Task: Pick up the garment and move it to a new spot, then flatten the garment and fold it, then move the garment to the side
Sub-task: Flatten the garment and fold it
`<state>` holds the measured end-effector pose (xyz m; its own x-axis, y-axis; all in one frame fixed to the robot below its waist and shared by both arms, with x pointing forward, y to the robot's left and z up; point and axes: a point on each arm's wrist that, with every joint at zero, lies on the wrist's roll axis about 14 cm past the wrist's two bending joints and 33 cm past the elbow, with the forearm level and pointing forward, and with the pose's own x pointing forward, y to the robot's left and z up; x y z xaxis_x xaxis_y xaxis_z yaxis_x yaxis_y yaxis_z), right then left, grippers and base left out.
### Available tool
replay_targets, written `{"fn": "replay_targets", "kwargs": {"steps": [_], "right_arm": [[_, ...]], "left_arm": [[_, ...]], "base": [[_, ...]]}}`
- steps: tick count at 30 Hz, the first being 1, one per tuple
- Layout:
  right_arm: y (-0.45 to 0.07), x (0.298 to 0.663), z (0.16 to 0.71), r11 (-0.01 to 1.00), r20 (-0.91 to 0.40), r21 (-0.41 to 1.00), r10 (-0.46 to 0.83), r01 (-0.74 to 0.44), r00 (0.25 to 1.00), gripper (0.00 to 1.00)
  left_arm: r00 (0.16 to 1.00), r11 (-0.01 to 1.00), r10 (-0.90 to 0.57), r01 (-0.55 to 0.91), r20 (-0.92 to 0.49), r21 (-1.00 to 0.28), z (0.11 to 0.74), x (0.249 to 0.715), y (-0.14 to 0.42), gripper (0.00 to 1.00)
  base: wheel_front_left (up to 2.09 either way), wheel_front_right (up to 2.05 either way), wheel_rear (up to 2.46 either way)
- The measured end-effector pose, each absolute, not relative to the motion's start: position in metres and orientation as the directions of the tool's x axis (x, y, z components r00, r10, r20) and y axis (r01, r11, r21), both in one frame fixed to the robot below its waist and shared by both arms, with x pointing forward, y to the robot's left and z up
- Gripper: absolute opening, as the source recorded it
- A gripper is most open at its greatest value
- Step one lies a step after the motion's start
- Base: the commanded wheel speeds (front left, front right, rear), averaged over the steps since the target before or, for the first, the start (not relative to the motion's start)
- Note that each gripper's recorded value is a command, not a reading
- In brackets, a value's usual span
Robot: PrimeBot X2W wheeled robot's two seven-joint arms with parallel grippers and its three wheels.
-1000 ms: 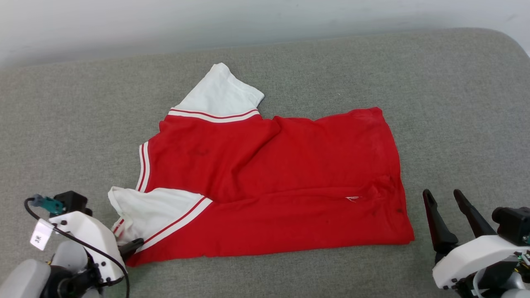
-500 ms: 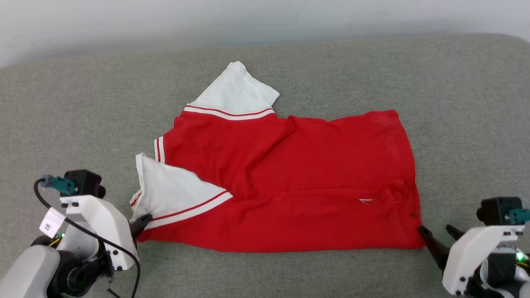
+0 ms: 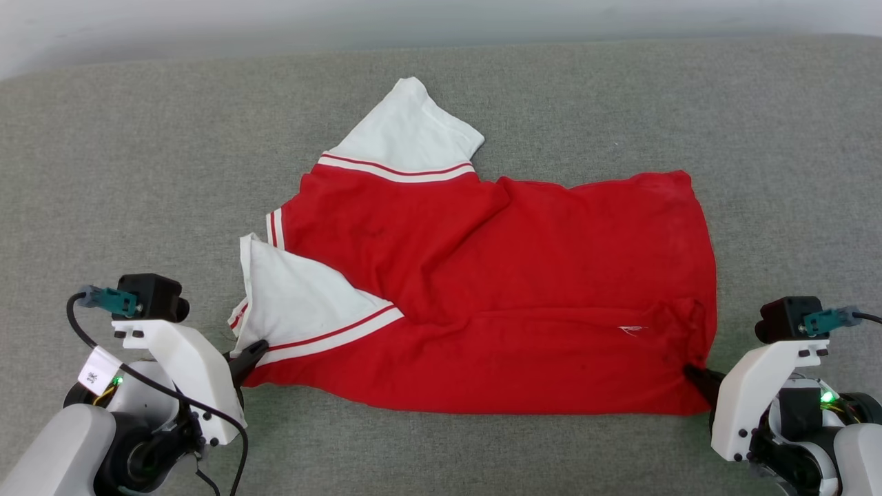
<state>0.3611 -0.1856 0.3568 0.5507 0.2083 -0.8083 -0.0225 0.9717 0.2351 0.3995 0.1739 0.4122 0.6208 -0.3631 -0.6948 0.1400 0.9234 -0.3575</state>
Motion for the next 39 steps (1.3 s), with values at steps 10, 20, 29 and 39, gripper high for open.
{"fn": "replay_targets", "kwargs": {"steps": [10,20,29,39], "right_arm": [[-0.182,0.369,0.390,0.972,-0.742,0.210,0.228,-0.104,0.630,0.00],[-0.189,0.343,0.408,0.973,-0.705,0.204,0.223,-0.108,0.673,0.00],[-0.180,0.316,0.414,0.965,-0.694,0.215,0.257,-0.147,0.673,0.00],[-0.180,0.295,0.400,0.966,-0.713,0.223,0.254,-0.132,0.654,0.00]], "left_arm": [[0.700,0.918,-0.361,0.149,-0.616,-0.368,0.432,0.391,0.173,0.00],[0.753,0.906,-0.329,0.080,-0.570,-0.417,0.433,0.352,0.178,0.00],[0.770,0.909,-0.245,-0.029,-0.589,-0.416,0.428,0.306,0.203,0.00],[0.728,0.885,-0.241,-0.105,-0.641,-0.453,0.405,0.270,0.200,0.00]], "base": [[0.00,0.00,0.00],[0.00,0.00,0.00],[0.00,0.00,0.00],[0.00,0.00,0.00]]}}
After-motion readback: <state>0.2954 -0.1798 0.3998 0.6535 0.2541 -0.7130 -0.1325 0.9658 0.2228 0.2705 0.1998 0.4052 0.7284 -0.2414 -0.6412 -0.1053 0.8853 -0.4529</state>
